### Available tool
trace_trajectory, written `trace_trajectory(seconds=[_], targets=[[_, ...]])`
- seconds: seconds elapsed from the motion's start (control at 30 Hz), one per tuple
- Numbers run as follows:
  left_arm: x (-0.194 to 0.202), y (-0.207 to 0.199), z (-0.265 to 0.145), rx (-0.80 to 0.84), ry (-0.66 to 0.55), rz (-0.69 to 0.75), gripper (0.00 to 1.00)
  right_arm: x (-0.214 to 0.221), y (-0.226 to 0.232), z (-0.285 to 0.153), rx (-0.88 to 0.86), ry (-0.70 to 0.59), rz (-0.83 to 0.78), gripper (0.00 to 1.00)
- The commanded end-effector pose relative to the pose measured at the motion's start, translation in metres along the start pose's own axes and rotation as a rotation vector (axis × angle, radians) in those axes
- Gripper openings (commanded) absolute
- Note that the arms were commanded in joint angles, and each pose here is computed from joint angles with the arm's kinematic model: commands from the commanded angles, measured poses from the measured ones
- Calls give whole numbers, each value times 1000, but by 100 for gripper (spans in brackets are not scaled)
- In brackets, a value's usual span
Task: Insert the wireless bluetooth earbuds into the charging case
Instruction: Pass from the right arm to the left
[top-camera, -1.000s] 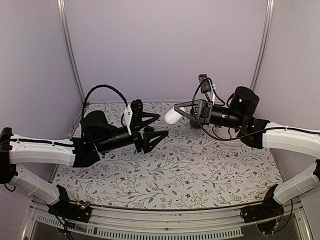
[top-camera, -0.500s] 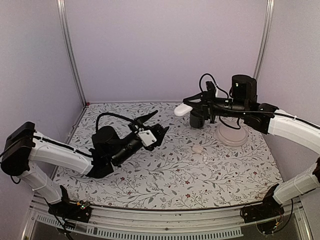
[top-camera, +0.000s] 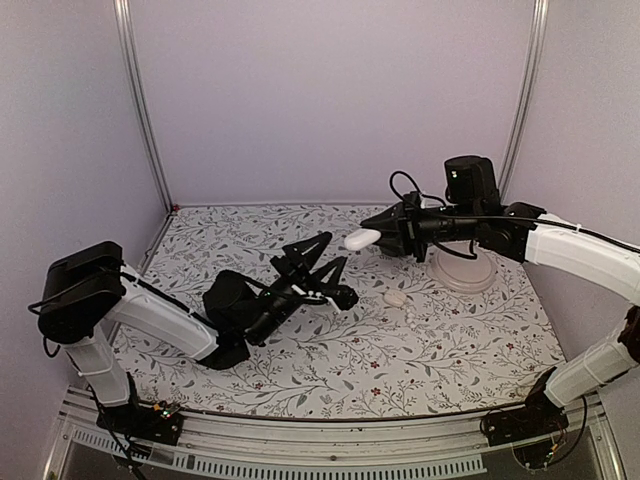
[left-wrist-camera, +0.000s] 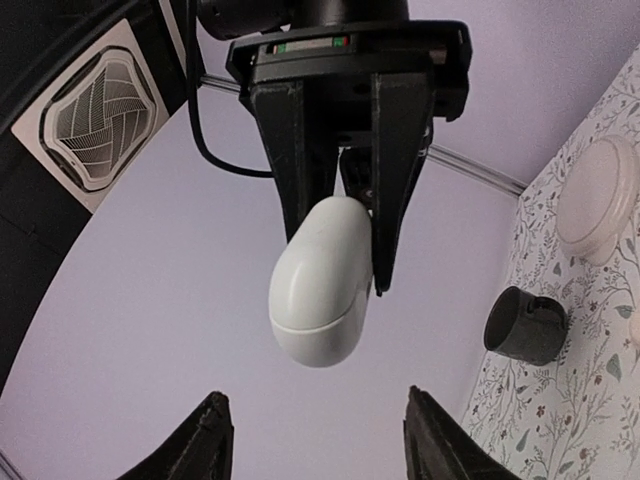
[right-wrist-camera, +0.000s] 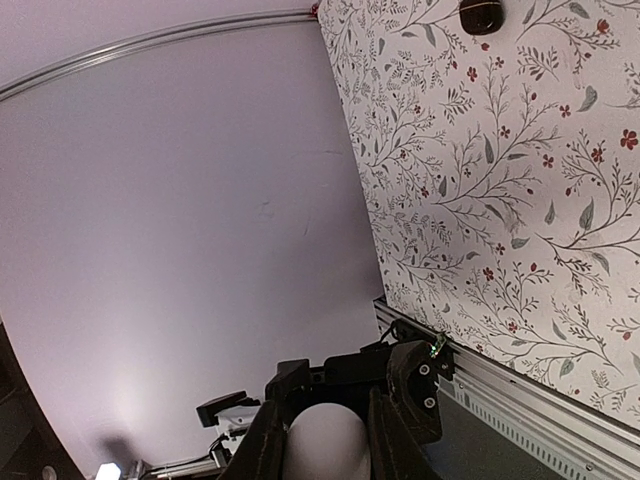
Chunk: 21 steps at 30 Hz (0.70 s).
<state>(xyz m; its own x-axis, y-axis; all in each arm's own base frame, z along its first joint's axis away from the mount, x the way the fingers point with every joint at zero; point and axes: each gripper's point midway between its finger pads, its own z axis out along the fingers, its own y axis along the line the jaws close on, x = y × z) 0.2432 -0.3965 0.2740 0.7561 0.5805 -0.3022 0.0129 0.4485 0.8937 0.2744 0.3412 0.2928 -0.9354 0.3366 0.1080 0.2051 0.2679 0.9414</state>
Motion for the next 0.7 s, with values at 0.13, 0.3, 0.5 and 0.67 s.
trace_trajectory(seconds=[0.13,0.3,0.5,0.67], targets=[[-12,24,15,-74,-5,-40,59,5,11,2,-13,45,1,2],[-16,13,17,-32,-30,-50,50,8,12,3,-20,57,-5,2],[-21,11,22,-33,-57,-85,47,15,17,3,-43,84,-32,2],[-25,15,27,-51,-89,-102,43,21,21,2,-56,105,-53,2]])
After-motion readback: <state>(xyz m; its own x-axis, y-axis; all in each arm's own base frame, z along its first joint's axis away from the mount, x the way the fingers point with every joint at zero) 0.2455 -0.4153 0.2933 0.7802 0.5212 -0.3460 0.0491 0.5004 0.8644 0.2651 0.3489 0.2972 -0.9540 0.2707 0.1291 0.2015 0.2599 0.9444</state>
